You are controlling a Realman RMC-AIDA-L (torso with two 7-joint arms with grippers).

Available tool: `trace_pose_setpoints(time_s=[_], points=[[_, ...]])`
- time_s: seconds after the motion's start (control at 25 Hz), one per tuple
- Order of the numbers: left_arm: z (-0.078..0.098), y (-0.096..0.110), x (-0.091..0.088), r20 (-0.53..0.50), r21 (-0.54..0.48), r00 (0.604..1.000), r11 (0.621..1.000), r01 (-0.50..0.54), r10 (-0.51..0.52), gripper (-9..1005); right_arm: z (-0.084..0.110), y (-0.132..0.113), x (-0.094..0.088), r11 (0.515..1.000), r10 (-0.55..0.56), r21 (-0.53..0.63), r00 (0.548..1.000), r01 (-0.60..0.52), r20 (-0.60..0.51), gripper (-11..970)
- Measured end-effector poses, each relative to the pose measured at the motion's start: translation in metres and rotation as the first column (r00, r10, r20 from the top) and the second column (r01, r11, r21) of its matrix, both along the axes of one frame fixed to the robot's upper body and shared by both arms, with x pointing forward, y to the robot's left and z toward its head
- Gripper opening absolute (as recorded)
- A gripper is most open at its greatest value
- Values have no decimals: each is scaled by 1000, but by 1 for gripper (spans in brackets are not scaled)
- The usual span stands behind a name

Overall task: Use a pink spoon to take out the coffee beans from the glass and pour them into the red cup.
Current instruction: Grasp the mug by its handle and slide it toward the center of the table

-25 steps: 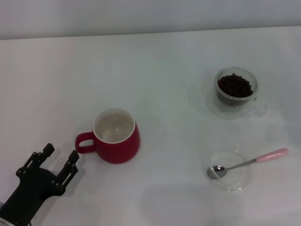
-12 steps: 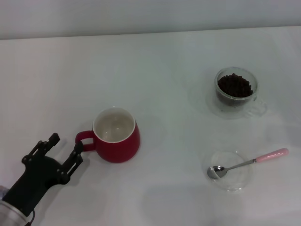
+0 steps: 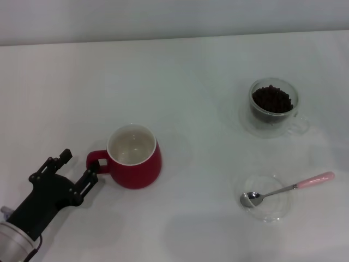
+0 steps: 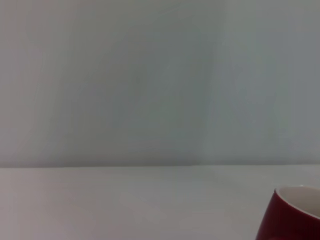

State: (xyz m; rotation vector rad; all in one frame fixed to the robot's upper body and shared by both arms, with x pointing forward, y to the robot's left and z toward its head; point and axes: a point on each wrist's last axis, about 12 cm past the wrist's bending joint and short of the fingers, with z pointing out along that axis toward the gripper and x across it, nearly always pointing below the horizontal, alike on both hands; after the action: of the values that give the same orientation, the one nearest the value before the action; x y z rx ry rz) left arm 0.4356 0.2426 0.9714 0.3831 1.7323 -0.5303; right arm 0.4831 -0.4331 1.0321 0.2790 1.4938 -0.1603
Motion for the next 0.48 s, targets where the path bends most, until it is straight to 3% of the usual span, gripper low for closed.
trace_pose_setpoints(time_s=[0.4,0.48], points=[[0,0,6,-5,10,1000,1000,-10,10,686,-1,2,1,1000,1,8,1000,-1,-3,828],[1,0,8,-4,12,1000,1000,-7,7,621,-1,2,1,1000,1,10,1000,-1,-3,828]])
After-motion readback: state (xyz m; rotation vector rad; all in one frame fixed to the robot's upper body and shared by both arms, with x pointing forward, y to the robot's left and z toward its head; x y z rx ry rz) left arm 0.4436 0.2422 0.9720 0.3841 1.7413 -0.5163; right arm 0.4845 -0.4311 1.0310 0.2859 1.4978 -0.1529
